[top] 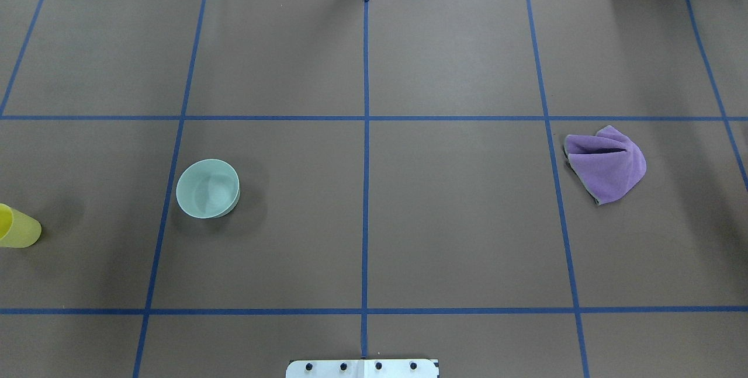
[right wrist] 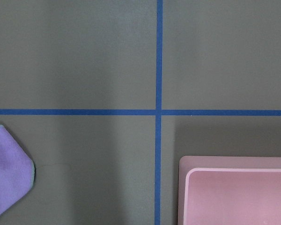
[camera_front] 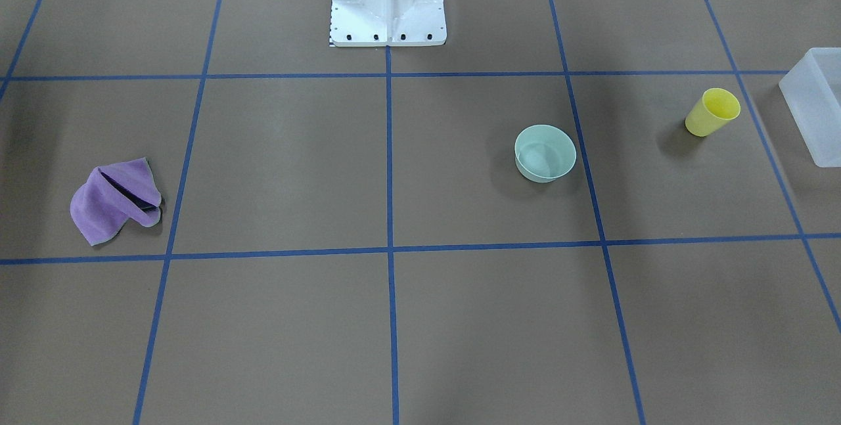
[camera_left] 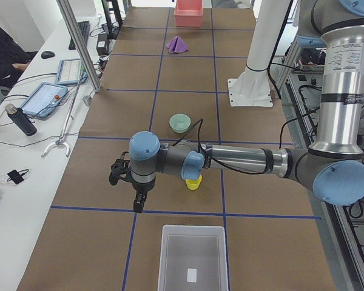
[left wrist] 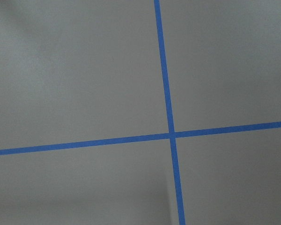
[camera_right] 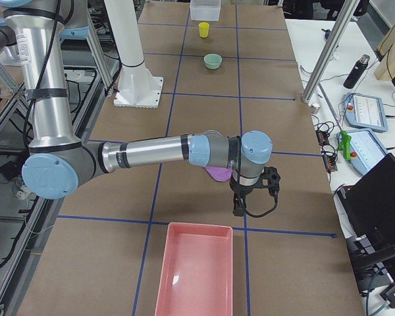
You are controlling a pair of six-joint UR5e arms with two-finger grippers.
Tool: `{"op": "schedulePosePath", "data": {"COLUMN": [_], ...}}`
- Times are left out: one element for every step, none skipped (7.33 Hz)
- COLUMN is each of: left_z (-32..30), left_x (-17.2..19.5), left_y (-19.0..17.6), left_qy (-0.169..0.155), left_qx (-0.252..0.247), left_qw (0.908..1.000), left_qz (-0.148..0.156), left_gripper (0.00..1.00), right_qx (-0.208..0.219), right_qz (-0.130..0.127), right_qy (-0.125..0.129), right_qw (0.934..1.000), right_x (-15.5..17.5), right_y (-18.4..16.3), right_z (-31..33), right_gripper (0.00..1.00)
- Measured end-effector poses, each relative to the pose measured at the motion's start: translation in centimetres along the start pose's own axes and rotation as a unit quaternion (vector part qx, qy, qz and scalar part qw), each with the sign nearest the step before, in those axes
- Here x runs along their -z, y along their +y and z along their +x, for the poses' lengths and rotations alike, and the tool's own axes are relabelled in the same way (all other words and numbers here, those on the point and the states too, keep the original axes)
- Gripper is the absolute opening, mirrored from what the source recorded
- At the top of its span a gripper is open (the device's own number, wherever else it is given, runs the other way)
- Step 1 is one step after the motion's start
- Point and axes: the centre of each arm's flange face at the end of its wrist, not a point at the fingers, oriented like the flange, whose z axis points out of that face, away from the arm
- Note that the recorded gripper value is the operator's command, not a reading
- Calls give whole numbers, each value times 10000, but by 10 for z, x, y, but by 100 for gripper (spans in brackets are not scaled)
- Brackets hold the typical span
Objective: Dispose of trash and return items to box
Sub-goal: 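Grasp the yellow plastic cup at the table edge with the left gripper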
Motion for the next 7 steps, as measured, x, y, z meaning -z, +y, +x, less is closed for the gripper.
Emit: {"op": "schedulePosePath", "data": {"left_z": [-5,-8,-9,-8,-7,-4,2], "left_x": [-5,-9,-9,-9,-9,-8,-5], "left_y": [11,20,24,27,29,27,19], "left_qy": [16,25,29,45,95,155,182], "left_qx": [-30,-59,-74,-76,-61,-59,-98], "left_qw": [10000,9999,9999,9999,9998,9998,9997], "left_qz": [38,82,116,133,132,130,160], "left_gripper": [98,98,98,98,98,98,98], "right_qx": [1,-2,-2,0,3,5,8], "right_qz": [8,13,17,21,24,27,30], "right_qy": [-3,-5,-5,-6,-6,-8,-11], "right_qw": [10000,10000,10000,10000,10000,10000,10000], "right_x": [1,1,2,2,2,3,3], "right_y": [0,0,0,-1,-1,-1,-1], "right_z": [-1,-1,-2,-2,-3,-3,-3], "right_gripper": [100,100,100,100,100,100,100]}}
